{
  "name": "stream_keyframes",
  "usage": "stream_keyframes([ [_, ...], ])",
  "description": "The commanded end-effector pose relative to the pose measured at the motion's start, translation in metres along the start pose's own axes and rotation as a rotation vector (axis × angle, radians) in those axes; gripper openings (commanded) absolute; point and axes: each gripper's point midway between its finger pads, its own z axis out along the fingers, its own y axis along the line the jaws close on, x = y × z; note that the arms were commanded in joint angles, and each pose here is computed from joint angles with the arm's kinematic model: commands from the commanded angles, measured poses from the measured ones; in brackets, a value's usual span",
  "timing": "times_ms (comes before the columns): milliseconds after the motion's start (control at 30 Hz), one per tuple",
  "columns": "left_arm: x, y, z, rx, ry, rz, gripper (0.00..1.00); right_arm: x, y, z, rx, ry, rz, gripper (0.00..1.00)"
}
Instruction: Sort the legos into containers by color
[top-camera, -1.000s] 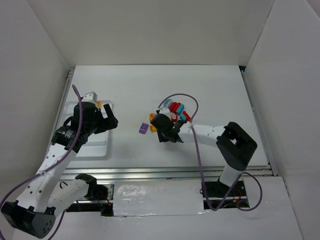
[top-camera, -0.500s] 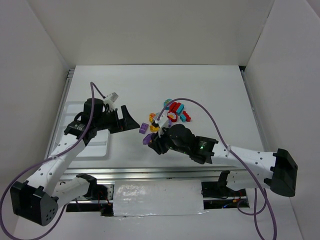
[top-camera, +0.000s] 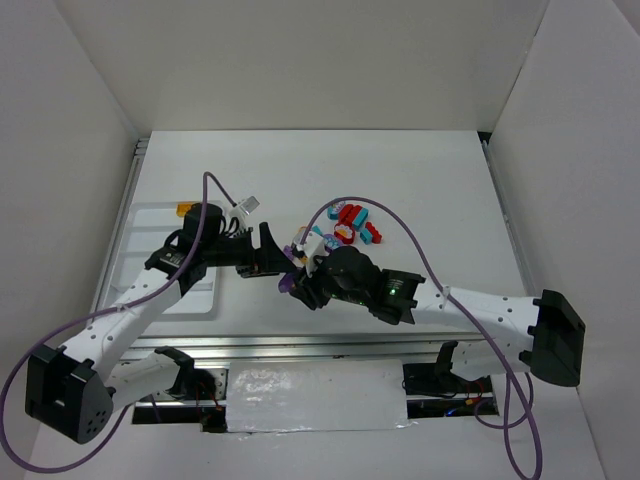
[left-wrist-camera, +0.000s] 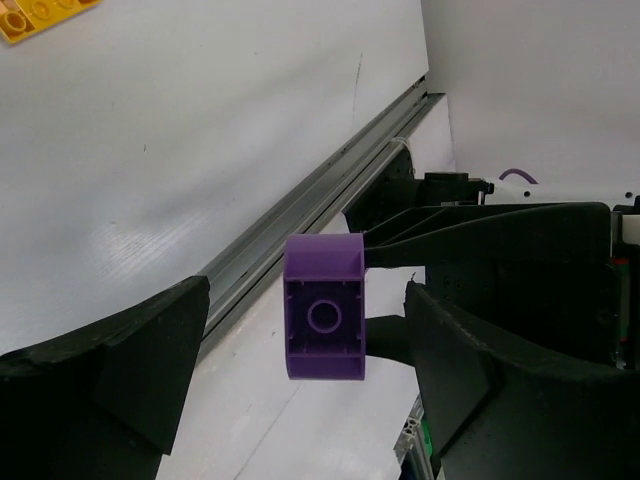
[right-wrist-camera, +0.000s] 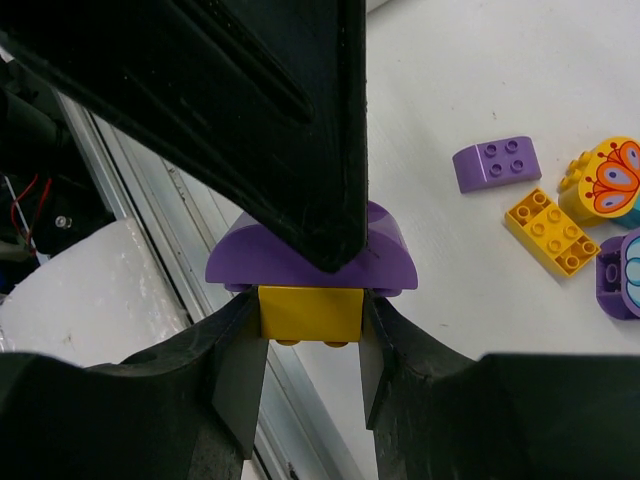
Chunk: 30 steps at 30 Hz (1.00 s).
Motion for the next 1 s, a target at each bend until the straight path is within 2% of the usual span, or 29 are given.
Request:
stream_keyframes([
  [0, -0.001, -0.009, 0.003, 0.048, 0.003, 0.023, 0.91, -0.023, 0.003, 0.002, 0.006, -0.044, -0.027, 0.0],
  [67, 0.001, -0.007, 0.006, 0.041, 0.009, 0.027, 0.86, -0.028, 0.003, 0.0, 0.004, -0.067, -0.025, 0.0],
  [267, 0.009, -0.003, 0.016, 0.038, 0.046, 0.02, 0.51, -0.039, 0.003, -0.004, 0.009, -0.104, -0.029, 0.0],
  [300, 0.009, -0.004, 0.016, 0.041, 0.045, 0.022, 0.41, -0.04, 0.004, -0.004, 0.003, -0.107, -0.029, 0.0],
  [367, 0.009, -0.006, 0.018, 0.044, 0.048, 0.034, 0.34, -0.038, 0.005, -0.002, -0.004, -0.097, -0.03, 0.0],
  [433, 0.004, -0.012, 0.016, 0.055, 0.037, 0.059, 0.12, -0.034, 0.003, 0.002, 0.009, -0.085, -0.029, 0.0],
  [467, 0.004, -0.012, 0.016, 0.051, 0.035, 0.063, 0.12, -0.033, 0.003, 0.003, 0.014, -0.082, -0.03, 0.0],
  [500, 0.001, -0.015, 0.014, 0.055, 0.025, 0.073, 0.0, -0.03, 0.002, 0.004, 0.019, -0.08, -0.03, 0.0],
  [567, -0.003, -0.018, 0.012, 0.055, 0.009, 0.086, 0.0, -0.024, -0.002, 0.005, 0.03, -0.075, -0.028, 0.0],
  [700, -0.025, 0.005, 0.004, -0.09, -0.1, 0.056, 0.0, -0.007, -0.009, 0.006, 0.061, -0.045, -0.026, 0.0],
  [867, -0.067, 0.029, -0.039, -0.187, -0.305, -0.01, 0.0, 0.002, -0.016, 0.009, 0.079, -0.054, -0.015, 0.0],
  [967, -0.082, 0.034, -0.06, -0.246, -0.374, -0.005, 0.0, 0.007, -0.02, 0.011, 0.076, -0.049, -0.004, 0.0],
])
